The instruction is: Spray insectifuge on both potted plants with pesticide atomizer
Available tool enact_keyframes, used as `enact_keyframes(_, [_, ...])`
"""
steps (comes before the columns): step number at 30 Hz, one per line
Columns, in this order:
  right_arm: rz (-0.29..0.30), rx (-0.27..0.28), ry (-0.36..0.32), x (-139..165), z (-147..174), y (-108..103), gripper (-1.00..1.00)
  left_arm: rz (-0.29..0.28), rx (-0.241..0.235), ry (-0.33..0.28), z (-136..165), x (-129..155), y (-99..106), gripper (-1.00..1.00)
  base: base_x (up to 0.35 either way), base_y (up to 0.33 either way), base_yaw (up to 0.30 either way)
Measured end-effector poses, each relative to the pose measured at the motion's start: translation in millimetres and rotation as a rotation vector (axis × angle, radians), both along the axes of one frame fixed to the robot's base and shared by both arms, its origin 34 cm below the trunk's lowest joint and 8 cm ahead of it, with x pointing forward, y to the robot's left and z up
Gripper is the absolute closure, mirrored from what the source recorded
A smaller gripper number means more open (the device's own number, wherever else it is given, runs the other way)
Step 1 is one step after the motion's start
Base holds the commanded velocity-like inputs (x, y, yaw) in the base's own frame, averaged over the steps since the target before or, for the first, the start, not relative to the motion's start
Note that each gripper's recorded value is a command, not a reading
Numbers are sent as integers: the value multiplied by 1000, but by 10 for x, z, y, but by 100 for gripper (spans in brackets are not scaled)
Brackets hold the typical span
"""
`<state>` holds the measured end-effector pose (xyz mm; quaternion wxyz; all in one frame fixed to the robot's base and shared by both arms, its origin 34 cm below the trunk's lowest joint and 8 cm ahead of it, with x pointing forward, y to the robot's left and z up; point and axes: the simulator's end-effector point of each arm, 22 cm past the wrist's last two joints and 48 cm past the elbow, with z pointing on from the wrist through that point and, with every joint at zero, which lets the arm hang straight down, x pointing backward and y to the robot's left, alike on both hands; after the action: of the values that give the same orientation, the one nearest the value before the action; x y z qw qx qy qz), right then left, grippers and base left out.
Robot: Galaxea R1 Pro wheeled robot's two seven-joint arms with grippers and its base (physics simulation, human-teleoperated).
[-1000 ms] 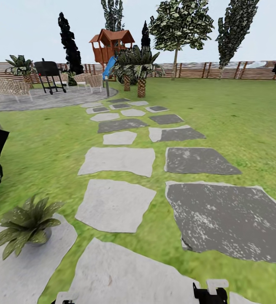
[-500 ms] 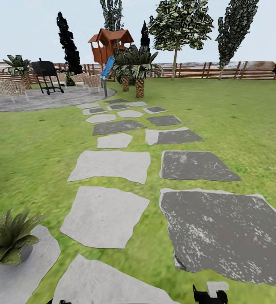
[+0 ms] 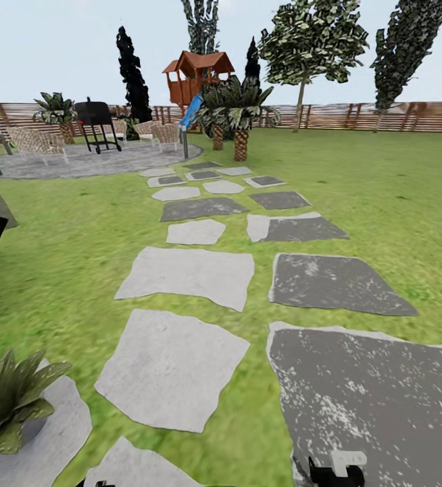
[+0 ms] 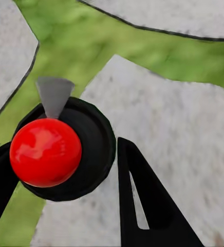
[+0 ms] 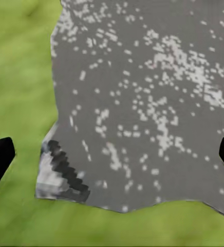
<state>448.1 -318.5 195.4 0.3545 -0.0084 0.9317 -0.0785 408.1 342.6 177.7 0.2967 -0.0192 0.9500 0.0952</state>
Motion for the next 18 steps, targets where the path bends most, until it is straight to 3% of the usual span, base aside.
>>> enact_keyframes(18, [2, 4, 13, -41, -48, 31, -100, -6, -1, 21, -61, -109, -22, 100, 338, 0, 238])
